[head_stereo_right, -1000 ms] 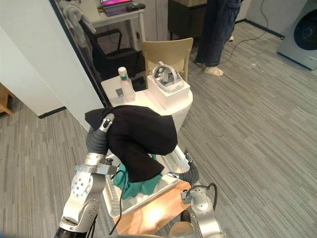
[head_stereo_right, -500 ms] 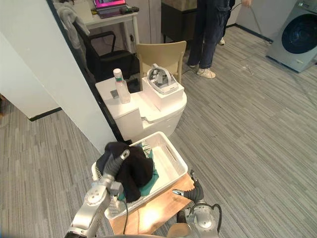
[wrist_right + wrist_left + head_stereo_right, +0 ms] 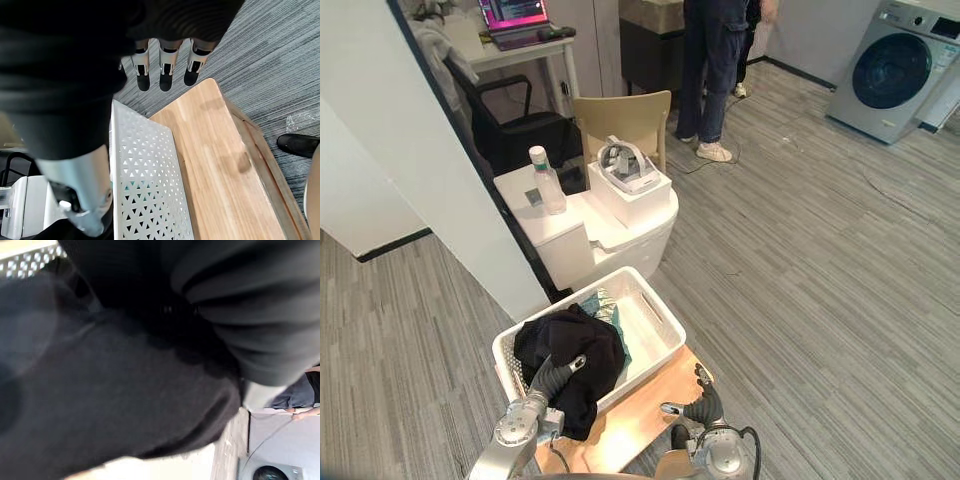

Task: Tidy the bed and pick cloth on bed and put in laundry

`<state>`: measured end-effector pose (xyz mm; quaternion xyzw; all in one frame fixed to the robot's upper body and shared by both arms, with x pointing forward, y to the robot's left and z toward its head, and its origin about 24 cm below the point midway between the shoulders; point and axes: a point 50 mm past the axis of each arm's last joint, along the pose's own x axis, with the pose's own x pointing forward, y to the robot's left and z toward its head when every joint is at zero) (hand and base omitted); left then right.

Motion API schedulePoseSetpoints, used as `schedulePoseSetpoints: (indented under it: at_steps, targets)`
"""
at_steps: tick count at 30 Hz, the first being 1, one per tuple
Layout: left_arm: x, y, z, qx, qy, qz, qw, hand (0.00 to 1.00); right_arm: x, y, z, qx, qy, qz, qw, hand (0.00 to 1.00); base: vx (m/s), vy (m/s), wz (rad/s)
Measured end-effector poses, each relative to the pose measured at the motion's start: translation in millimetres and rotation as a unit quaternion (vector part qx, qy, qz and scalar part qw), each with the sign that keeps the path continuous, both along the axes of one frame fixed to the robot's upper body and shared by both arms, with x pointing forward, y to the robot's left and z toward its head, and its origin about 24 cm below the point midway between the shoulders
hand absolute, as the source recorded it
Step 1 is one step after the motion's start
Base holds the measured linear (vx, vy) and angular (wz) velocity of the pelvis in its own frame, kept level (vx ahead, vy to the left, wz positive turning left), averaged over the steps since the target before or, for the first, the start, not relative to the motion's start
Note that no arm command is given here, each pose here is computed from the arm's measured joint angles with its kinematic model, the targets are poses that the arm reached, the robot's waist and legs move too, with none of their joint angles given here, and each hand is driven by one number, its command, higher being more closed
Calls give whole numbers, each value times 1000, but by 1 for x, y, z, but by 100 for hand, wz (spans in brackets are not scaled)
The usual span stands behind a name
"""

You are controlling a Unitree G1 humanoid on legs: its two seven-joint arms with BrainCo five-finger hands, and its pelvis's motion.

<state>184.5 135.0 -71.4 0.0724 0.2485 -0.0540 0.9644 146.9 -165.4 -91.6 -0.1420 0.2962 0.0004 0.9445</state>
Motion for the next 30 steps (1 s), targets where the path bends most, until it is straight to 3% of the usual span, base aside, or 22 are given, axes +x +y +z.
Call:
schedulePoseSetpoints:
  at_steps: [10, 30]
  targets:
    - [4, 14, 2, 10, -4, 51, 999, 0, -1, -3, -1, 11, 1, -17, 1000, 0, -27, -42, 8]
    - [28, 41, 66, -110, -162, 157, 968, 0, -6, -15, -8, 6, 23, -51, 998, 0, -35, -46, 13]
